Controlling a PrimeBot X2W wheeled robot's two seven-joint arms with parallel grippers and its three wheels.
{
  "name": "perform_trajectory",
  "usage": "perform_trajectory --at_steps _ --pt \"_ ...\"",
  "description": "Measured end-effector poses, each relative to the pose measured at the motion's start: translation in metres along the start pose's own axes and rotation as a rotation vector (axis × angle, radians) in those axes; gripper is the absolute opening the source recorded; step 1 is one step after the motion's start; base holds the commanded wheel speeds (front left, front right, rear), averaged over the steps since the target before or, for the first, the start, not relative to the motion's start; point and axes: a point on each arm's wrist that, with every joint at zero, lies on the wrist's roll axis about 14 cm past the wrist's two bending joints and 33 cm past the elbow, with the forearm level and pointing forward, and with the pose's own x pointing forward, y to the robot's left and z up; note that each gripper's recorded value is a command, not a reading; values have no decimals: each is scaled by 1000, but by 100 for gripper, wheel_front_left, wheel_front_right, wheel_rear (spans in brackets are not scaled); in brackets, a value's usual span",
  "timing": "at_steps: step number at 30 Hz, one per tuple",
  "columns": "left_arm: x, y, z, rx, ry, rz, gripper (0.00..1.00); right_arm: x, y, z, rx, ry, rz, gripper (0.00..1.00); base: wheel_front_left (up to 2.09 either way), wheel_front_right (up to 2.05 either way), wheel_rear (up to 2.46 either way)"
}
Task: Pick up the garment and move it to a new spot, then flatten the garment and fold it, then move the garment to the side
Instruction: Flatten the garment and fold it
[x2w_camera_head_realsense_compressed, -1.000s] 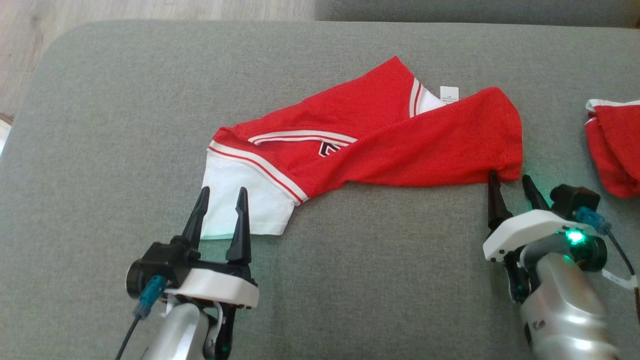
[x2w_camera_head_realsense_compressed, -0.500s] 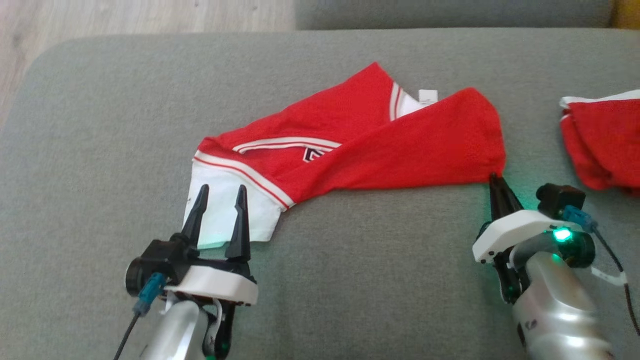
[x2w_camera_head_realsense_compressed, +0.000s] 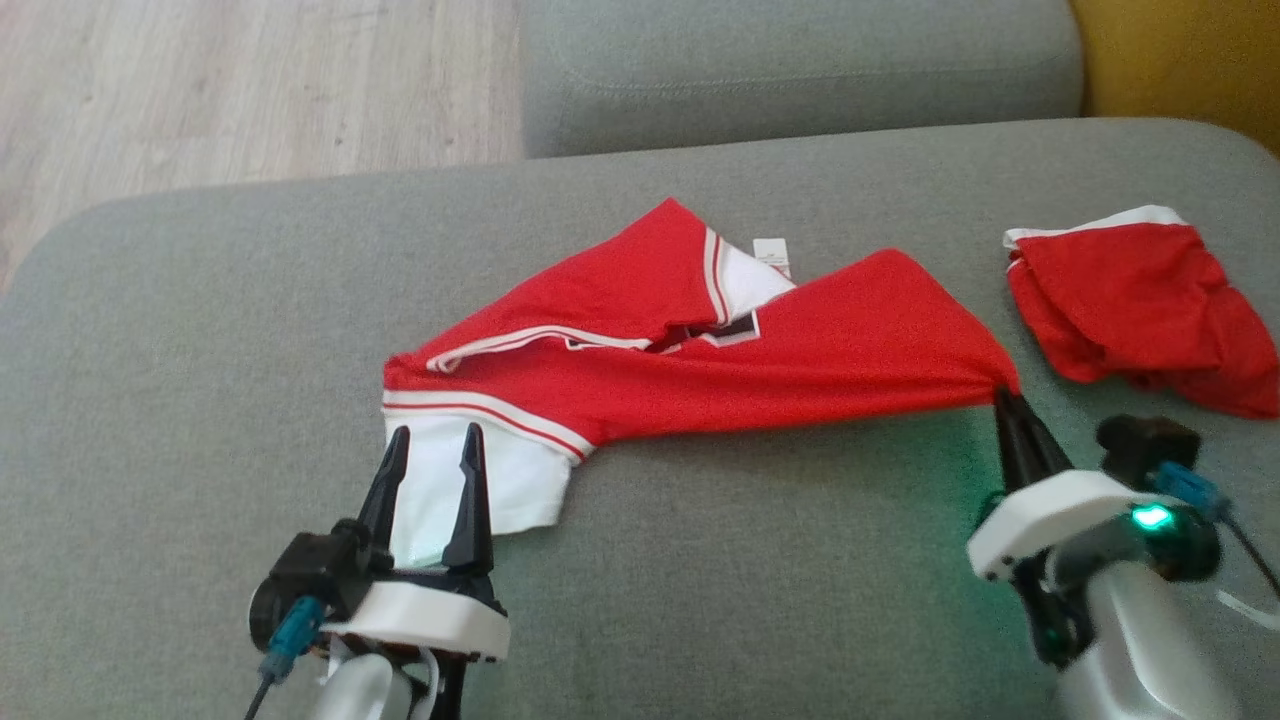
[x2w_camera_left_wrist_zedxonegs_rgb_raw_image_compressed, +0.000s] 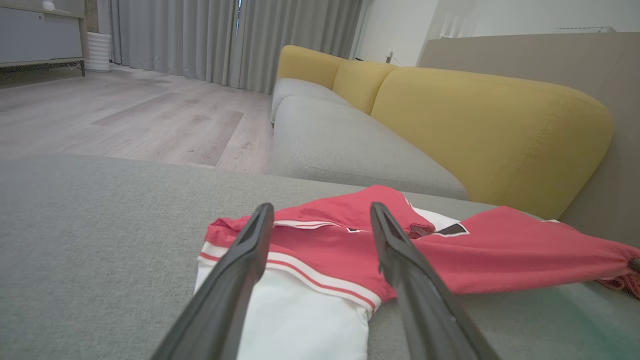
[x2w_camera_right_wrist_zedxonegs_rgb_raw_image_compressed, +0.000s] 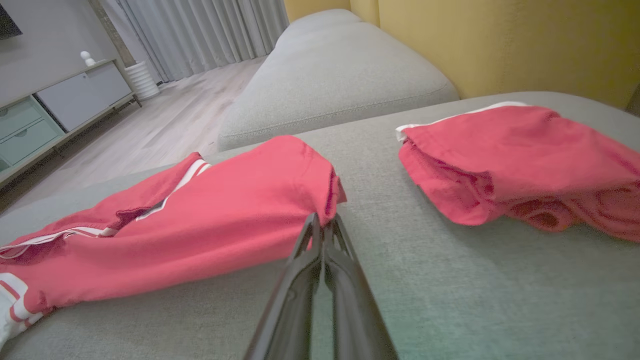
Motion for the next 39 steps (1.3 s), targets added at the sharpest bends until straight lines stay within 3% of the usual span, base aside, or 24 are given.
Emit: perform_trajectory --at_steps 8,9,10,20,39 --pt "-1 -1 7 -6 -21 -2 100 -33 -33 -7 5 96 -97 0 0 0 0" --pt "-1 -1 7 -6 -21 0 100 -34 -34 -4 2 90 -99 86 0 0 0" --pt "-2 0 6 -6 -20 2 100 -34 -34 1 0 73 -100 100 0 0 0" --pt "-2 4 3 -5 -9 11 100 -28 13 51 -104 -190 37 100 0 0 0" --pt "-6 6 -1 -5 0 17 100 -37 25 27 -109 -207 80 100 0 0 0"
